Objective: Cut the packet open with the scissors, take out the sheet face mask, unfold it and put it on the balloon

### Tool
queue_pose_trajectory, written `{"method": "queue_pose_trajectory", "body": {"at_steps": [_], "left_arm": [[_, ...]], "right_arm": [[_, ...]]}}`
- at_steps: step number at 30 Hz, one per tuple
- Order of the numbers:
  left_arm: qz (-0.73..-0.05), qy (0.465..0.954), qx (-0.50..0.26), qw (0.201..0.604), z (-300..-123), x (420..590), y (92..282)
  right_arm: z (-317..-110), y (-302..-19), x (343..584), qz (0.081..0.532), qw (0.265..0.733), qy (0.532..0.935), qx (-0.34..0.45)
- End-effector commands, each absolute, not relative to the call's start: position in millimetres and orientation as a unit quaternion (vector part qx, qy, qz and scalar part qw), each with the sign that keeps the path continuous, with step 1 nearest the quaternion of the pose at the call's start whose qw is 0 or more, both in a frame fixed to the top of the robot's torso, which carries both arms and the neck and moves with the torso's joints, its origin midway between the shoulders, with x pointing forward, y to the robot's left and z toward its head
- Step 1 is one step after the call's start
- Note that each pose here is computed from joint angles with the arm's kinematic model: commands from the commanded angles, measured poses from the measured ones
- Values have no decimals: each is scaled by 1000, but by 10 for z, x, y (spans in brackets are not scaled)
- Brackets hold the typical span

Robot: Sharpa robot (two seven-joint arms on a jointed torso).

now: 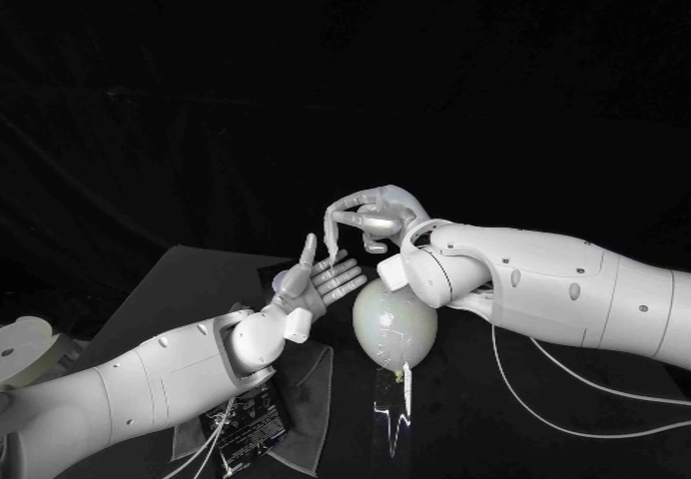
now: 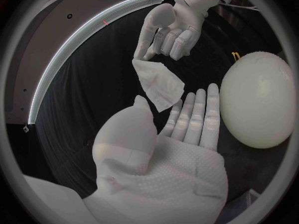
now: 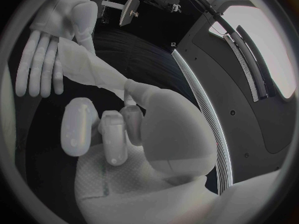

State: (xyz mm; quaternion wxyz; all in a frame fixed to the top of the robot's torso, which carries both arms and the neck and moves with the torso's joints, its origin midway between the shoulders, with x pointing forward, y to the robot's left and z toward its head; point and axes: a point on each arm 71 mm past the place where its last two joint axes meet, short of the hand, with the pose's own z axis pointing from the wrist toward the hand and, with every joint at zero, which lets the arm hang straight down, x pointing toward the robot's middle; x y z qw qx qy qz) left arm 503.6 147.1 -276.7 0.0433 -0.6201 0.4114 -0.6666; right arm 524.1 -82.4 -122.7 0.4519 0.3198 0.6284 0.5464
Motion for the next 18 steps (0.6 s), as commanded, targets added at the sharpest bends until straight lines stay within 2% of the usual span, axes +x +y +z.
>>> {"method": "queue_pose_trajectory", "body": {"at_steps": [1, 18], "left_arm": [[-681, 391, -618, 22, -2759, 5028, 1435], [-703, 366, -610, 14, -2753, 5057, 1434]], "right_arm": [[-1200, -799, 5245, 553, 454, 626, 309], [-1207, -735, 5245, 554, 447, 632, 307]]}}
